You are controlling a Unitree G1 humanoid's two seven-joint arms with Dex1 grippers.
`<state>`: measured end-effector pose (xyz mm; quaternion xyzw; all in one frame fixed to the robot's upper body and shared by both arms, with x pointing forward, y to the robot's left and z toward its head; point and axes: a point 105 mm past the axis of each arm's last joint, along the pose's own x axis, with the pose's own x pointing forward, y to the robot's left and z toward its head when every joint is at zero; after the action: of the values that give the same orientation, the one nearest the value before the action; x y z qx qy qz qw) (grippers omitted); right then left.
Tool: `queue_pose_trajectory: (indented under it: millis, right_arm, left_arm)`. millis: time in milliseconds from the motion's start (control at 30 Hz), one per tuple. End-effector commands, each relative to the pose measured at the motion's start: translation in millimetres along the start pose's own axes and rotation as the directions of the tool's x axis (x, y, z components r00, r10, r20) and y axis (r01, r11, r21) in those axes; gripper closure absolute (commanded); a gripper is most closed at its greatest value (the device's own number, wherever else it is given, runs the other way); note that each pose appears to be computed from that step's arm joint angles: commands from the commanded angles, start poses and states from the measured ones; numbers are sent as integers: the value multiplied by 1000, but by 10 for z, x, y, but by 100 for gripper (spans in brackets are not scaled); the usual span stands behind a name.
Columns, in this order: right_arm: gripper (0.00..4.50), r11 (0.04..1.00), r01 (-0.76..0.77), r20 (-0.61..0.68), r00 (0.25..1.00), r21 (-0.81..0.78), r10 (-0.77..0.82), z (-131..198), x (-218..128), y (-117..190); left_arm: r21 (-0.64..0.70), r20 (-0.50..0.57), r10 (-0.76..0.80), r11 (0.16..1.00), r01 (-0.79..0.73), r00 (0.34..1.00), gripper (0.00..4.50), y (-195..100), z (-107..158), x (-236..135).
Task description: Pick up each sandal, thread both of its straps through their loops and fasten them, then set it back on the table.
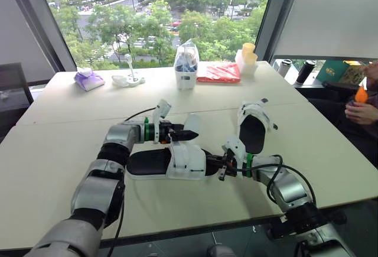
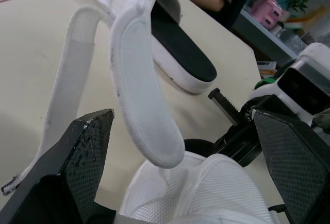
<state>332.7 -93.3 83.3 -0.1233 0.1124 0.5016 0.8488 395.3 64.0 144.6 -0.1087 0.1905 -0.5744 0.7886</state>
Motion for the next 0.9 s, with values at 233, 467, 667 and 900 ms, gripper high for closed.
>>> queue_pose_trajectory:
  millis: [233,467,667,900]
  right_arm:
    - [450,997,-31,-93,995,70,37,-307,75,143]
    - [450,997,-11,-89,996,71,17,-313,74,149]
    - [450,997,10,-89,996,77,-3,-330,51,158]
    - [450,996,23,-88,996,83,-16,-344,34,163]
  left_arm:
    - [-121,186,15,993,8,983,4,-70,517,277]
    - [-229,309,155,970,-84,938,4,17,739,347]
    - [-250,334,194,962,-112,922,77,24,781,418]
    - [-272,363,206,956,-108,909,422,34,822,402]
